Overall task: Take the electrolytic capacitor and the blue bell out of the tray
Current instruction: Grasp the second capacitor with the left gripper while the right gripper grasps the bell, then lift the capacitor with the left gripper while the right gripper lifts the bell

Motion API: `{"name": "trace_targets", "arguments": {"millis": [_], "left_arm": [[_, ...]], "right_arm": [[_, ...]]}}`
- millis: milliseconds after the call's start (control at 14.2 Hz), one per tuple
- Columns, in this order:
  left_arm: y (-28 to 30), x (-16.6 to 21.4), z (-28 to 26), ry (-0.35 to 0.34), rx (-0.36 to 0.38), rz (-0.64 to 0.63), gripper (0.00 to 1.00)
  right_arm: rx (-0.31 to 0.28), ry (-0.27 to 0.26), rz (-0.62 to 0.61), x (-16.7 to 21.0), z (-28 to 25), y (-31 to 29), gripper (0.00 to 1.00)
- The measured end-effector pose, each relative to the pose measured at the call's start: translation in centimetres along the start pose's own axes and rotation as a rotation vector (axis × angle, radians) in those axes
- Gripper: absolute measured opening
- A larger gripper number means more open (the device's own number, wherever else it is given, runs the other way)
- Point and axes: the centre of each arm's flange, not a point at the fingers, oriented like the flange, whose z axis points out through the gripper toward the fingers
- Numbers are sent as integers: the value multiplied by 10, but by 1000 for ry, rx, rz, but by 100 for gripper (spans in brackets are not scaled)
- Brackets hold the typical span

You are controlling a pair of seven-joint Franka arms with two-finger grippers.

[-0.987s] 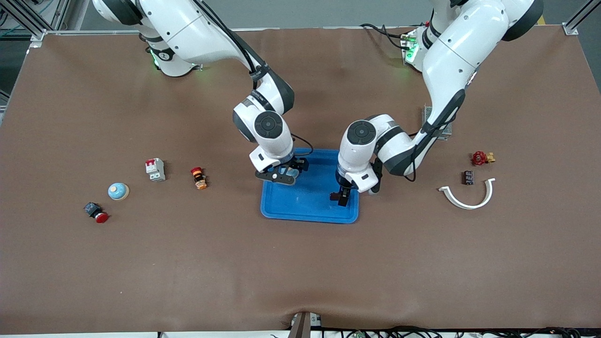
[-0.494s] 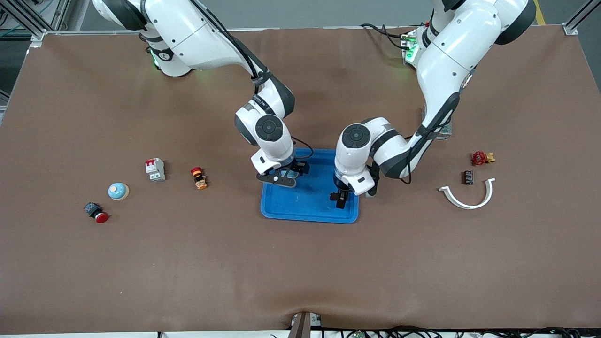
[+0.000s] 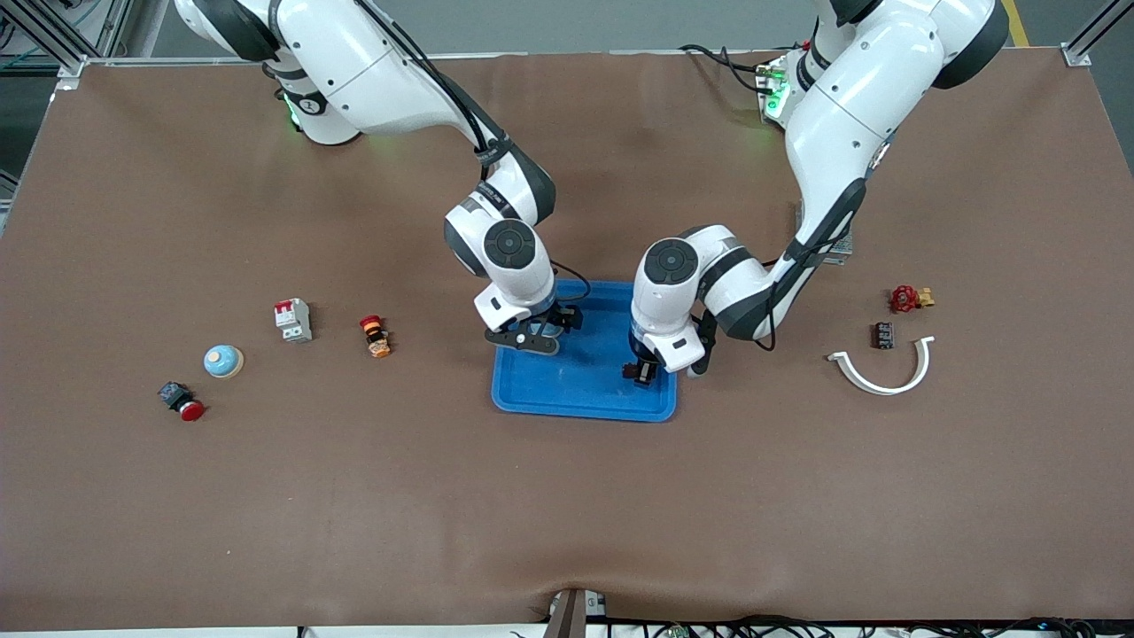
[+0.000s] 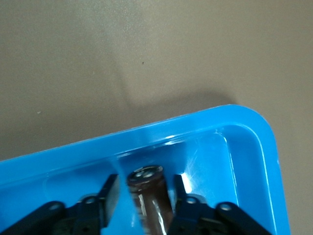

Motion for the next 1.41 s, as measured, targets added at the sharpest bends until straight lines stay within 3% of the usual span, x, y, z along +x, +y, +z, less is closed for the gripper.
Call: {"name": "trace_targets", "arguments": {"millis": [141, 212, 282, 423, 494, 917, 1410], "left_arm": [[0, 0, -1, 1, 0, 5, 33], [1, 0, -1, 1, 0, 5, 33], [1, 0, -1, 1, 0, 4, 33], [1, 0, -1, 3, 0, 4, 33], [1, 0, -1, 6, 3, 3, 33], [4, 6, -3, 41, 37, 11, 33], [22, 17, -44, 37, 176, 55, 33]], "right_arm": [[1, 1, 0, 0, 1, 0, 100], [1, 1, 0, 0, 1, 0, 100], [1, 1, 0, 0, 1, 0, 94], [2, 2, 0, 0, 1, 0, 71], [3, 3, 0, 1, 0, -1, 68], [8, 11, 5, 10, -13, -6, 68], [-135, -94, 40, 78, -129, 11, 68]]}}
